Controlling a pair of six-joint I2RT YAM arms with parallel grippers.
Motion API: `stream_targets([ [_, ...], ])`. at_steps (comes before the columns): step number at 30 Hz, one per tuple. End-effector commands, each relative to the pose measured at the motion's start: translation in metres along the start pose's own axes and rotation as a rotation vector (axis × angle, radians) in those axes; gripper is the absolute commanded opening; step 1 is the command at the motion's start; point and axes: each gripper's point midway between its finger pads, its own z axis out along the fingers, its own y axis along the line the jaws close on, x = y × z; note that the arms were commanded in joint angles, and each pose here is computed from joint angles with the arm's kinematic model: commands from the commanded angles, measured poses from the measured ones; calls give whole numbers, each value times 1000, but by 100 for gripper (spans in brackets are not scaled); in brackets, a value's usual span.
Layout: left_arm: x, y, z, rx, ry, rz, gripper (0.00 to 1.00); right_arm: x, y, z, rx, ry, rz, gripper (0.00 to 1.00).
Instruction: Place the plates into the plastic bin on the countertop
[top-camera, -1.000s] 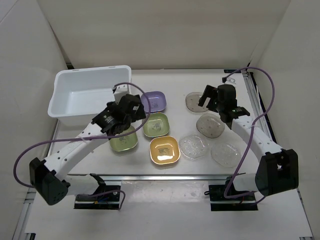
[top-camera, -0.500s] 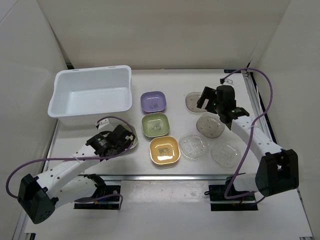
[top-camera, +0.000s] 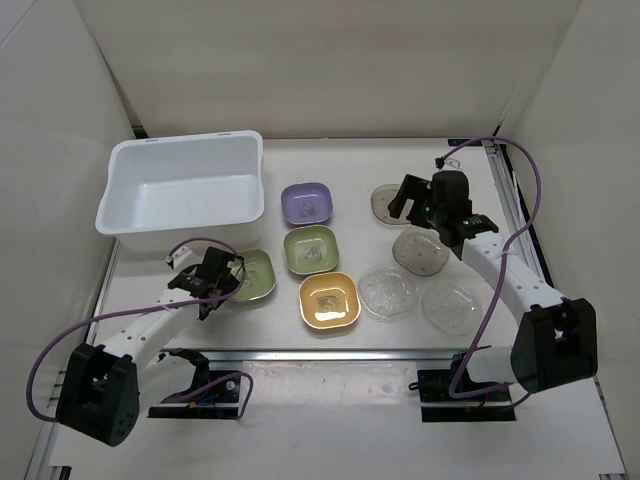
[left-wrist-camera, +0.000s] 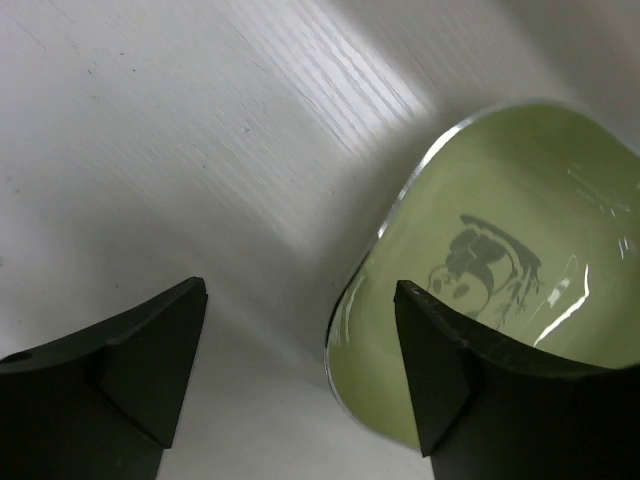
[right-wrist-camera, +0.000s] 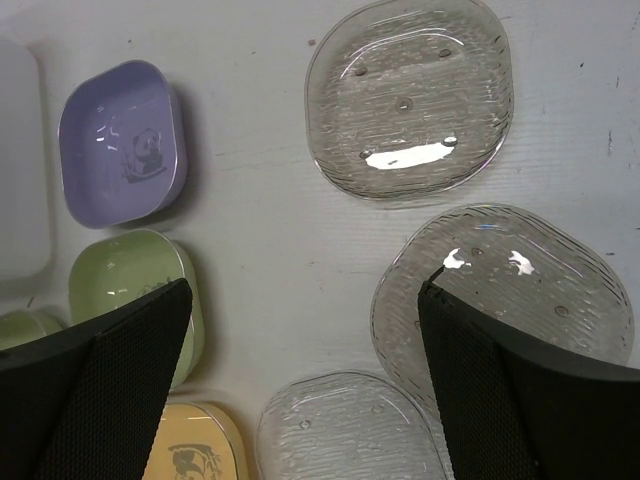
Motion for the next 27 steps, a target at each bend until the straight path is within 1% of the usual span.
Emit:
stream_targets([
  [1,-7,-17,9,101,3,-18,83,-19,11,-8,-37,-53,0,96],
  [2,-7,-17,11,101,-1,-14,81,-18,10,-9,-30,-53,8,95],
  [3,-6,-14,14,92,2,-11,76,-17,11,-9,-31,-56,3,95],
  [5,-3,-17,17,108,11,5,72,-18,8,-9,-23,-53,5,95],
  [6,-1,-19,18,120,16,8,63,-16,6,-8,-14,-49,2,95],
  [7,4,-20,19,128,36,16,58,-16,9,-8,-16,-51,1,95],
  [8,3,-25,21,148,29,16,54,-15,8,-8,-15,-49,1,95],
  [9,5,-27,21,156,35,17,44,-17,5,-8,-4,-54,8,95],
  [12,6,-29,21,157,44,36,28,-16,6,-8,-7,-53,7,94],
  [13,5,-29,19,156,43,34,12,-17,6,-9,-10,-54,8,94],
  [14,2,-30,17,157,36,35,10,-17,6,-9,-10,-53,8,94],
  [15,4,-24,14,139,45,57,10,-17,6,-9,-8,-49,8,94],
  [16,1,-29,7,158,37,69,10,-16,5,-10,-7,-47,11,94],
  [17,-1,-25,5,140,25,80,10,-15,5,-10,-8,-45,9,94],
  [18,4,-16,-1,105,41,107,10,-15,4,-10,-5,-47,8,94],
  [20,5,-18,-12,119,41,150,10,-15,9,-12,-33,-45,5,94],
  [22,13,-26,-27,185,65,221,10,-13,14,-12,-58,-44,-13,94],
  [23,21,-33,-34,233,101,248,10,-13,15,-11,-64,-43,-27,94],
  [27,22,-76,-76,441,120,364,10,-12,15,-8,-78,-47,-51,94],
])
